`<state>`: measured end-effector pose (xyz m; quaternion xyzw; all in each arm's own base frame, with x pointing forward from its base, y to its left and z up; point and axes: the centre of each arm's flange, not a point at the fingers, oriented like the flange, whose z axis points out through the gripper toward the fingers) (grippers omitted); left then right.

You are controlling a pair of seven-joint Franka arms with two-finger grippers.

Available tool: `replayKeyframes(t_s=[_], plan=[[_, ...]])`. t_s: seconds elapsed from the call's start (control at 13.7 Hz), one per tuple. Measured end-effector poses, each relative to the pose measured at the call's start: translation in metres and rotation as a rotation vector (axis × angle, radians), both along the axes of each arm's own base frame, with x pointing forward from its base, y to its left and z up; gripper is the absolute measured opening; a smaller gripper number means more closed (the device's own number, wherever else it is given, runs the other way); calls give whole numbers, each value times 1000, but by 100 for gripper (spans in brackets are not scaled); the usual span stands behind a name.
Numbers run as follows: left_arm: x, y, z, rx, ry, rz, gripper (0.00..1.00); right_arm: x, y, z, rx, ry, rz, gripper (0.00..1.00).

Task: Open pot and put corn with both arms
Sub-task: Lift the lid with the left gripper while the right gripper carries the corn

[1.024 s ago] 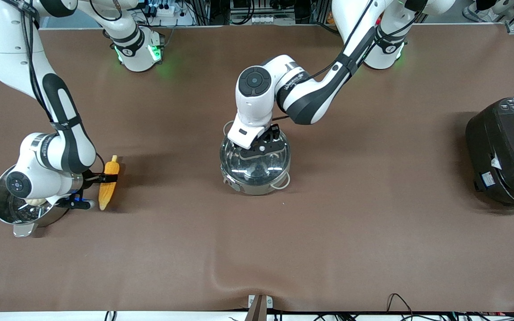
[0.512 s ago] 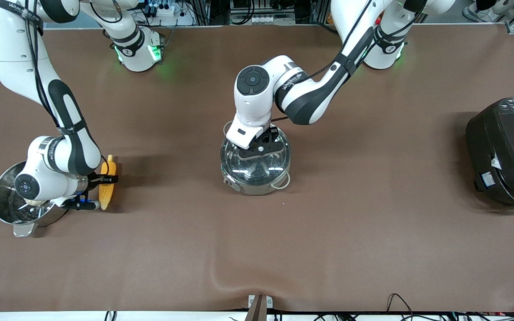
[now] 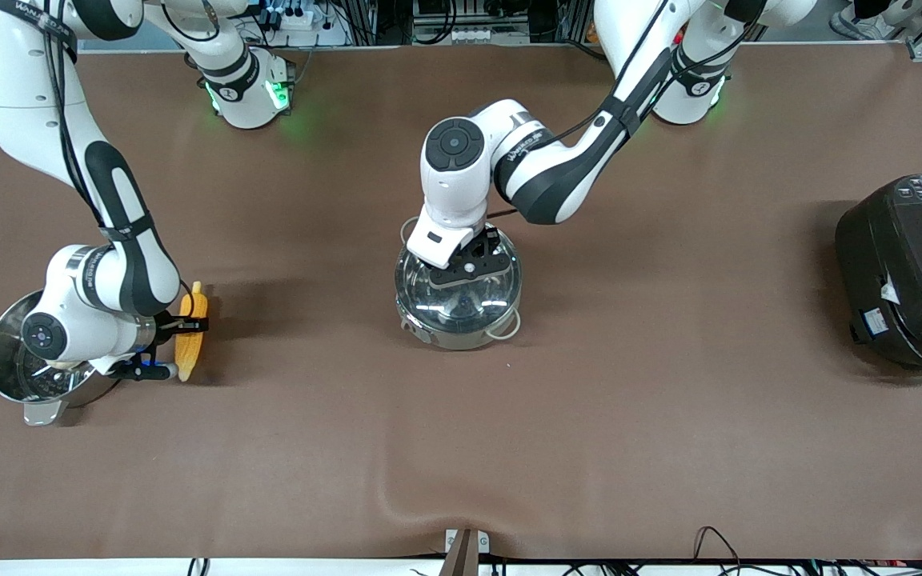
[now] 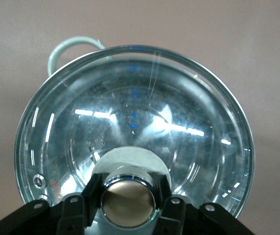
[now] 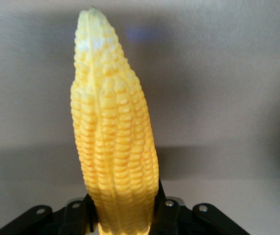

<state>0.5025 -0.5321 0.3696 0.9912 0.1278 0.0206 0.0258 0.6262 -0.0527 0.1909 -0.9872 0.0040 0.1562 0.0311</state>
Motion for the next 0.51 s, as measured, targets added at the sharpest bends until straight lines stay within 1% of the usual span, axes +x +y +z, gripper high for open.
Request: replayKeyframes(t_s=[0.07,0.22,0.37,0.51], plan=[[9,10,21,-9,-16,21,50,3,1,11,6,-4,17,39],[26,45,77,-9,-43,75,50,10,7,43,22,-10,58,39],[46,102,134,1,-56,127,50,18,28,83,32,-20,102,39],[70,174,170,8,-26,64,50,22,61,122,41,-14,156,39]])
